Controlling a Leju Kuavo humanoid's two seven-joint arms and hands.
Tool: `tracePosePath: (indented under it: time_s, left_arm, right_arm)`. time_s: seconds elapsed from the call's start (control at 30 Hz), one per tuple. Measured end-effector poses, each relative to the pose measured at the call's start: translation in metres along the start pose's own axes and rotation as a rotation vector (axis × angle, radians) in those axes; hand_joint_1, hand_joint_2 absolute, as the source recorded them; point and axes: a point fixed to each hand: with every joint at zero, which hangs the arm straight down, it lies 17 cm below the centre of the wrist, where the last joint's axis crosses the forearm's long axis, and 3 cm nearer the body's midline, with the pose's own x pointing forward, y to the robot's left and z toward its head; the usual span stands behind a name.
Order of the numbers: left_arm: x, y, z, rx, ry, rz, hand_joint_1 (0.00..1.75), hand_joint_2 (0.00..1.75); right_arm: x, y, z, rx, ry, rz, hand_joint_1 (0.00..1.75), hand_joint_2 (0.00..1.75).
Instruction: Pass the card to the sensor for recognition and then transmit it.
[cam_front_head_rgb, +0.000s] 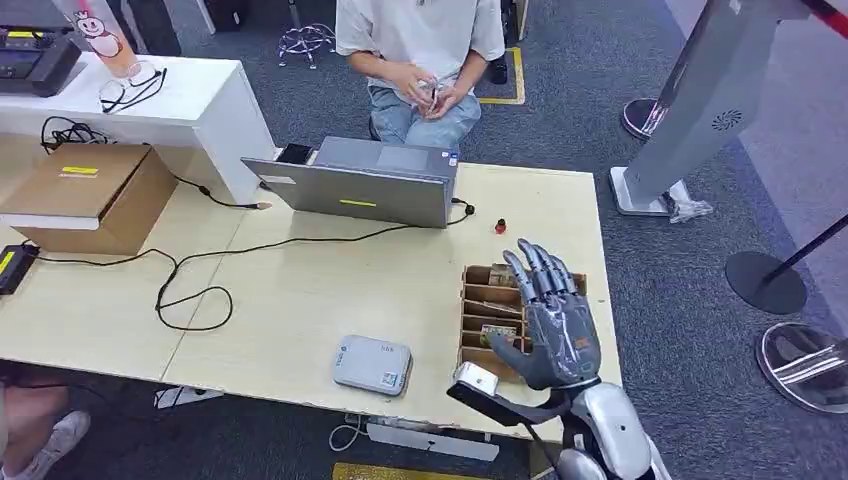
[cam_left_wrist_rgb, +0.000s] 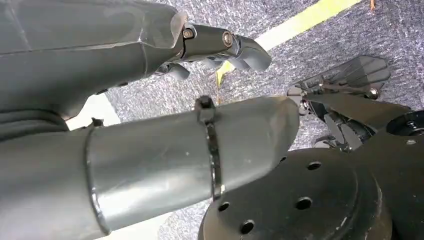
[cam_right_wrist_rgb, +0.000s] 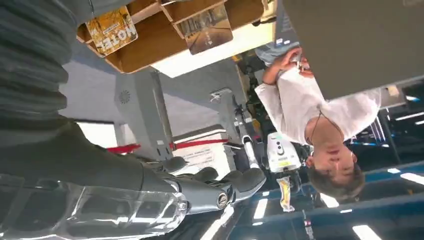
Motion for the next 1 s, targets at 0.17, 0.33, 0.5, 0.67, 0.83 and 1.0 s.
tracePosePath:
  time_s: [0.17,0.33,0.5,0.67,0.83,1.0]
  left_arm:
    - [-0.002,-0.003,0.000,-0.005,0.000,0.015,0.00,0.00]
    - [-0.005,-0.005,0.001,-0.007,0.004,0.023,0.00,0.00]
    - [-0.004,-0.008,0.001,-0.015,0.007,0.032,0.00,0.00]
    - [-0.005,-0.009,0.001,-0.015,0.007,0.034,0.00,0.00]
    - [-0.002,-0.011,0.002,-0.020,0.007,0.035,0.00,0.00]
    - [-0.001,-0.011,0.003,-0.019,0.007,0.037,0.00,0.00]
  right_arm:
    - [0.002,0.001,-0.001,0.009,-0.006,0.019,0.00,1.75]
    - [0.000,0.005,-0.001,0.028,0.002,0.047,0.00,1.75]
    - [0.001,0.010,-0.002,0.056,0.008,0.080,0.00,1.75]
    - [0.000,0.010,-0.004,0.056,0.010,0.142,0.00,1.75]
    - [0.003,0.015,-0.005,0.073,0.001,0.174,0.00,1.75]
    - [0.004,0.024,-0.002,0.108,-0.006,0.183,0.00,1.75]
